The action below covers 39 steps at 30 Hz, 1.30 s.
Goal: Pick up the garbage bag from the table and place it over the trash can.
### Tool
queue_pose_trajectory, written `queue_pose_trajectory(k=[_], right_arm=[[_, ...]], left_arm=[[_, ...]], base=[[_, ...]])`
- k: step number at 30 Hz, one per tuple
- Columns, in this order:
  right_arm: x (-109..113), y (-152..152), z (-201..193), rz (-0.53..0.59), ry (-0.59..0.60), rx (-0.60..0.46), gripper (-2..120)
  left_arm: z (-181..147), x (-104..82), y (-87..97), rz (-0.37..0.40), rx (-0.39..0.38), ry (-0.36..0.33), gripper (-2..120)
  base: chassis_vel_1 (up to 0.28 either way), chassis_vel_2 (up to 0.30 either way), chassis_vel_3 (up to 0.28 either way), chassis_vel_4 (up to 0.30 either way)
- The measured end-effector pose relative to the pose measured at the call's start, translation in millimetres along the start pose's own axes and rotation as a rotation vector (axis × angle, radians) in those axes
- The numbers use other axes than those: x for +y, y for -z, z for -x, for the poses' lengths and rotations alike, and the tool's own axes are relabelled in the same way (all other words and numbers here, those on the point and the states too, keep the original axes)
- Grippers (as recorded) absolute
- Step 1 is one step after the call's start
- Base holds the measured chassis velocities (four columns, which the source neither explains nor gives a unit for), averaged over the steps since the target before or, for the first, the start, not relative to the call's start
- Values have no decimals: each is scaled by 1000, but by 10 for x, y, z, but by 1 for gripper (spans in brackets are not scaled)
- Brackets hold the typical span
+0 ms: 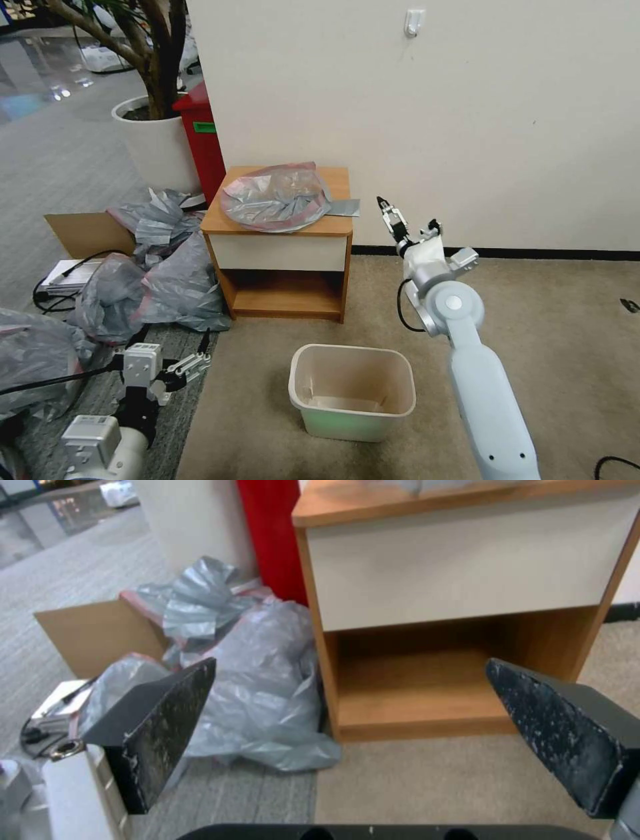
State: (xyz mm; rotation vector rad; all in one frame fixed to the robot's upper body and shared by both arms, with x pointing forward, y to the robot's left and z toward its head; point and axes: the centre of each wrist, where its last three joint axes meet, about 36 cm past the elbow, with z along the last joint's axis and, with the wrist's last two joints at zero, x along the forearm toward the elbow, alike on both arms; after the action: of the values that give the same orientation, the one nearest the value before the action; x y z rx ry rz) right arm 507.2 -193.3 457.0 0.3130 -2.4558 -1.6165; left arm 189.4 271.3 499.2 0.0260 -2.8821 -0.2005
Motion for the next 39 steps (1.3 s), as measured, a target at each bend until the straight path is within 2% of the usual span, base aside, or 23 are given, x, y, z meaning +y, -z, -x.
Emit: queue_pose_trajectory(k=[5, 12, 17, 19, 20, 24, 31, 33, 34, 36, 37, 39], right_arm=[[-12, -88, 180, 35, -6, 24, 100], [-146, -165, 396, 68, -28, 45, 100], [-178, -180, 486, 85, -18, 50, 95], [-159, -199, 527, 91, -11, 55, 86], [-159, -199, 527, 91, -11, 55, 86], [-114, -228, 589, 99, 1, 60, 68], [-121, -227, 626, 103, -1, 57, 52], [-122, -227, 630, 103, -1, 57, 41], [-122, -227, 630, 103, -1, 57, 41], [-119, -233, 632, 103, 0, 56, 32], [-119, -233, 632, 103, 0, 56, 32], [-115, -237, 634, 102, 0, 56, 24]], left_arm=[[-18, 6, -11, 3, 7, 3, 100], [-38, 17, -24, 9, 14, 11, 100], [-46, 19, -29, 13, 16, 17, 100], [-50, 19, -33, 14, 17, 21, 100], [-50, 19, -33, 14, 17, 21, 100], [-63, 1, -45, 17, 17, 22, 100], [-70, -23, -56, 15, 20, 19, 100], [-71, -26, -58, 16, 17, 19, 100], [-71, -26, -58, 16, 17, 19, 100], [-71, -27, -58, 16, 16, 18, 100], [-71, -27, -58, 16, 16, 18, 100], [-69, -28, -57, 17, 15, 18, 100]], base=[[0, 0, 0, 0], [0, 0, 0, 0], [0, 0, 0, 0], [0, 0, 0, 0], [0, 0, 0, 0], [0, 0, 0, 0], [0, 0, 0, 0], [0, 0, 0, 0], [0, 0, 0, 0], [0, 0, 0, 0], [0, 0, 0, 0], [0, 0, 0, 0]])
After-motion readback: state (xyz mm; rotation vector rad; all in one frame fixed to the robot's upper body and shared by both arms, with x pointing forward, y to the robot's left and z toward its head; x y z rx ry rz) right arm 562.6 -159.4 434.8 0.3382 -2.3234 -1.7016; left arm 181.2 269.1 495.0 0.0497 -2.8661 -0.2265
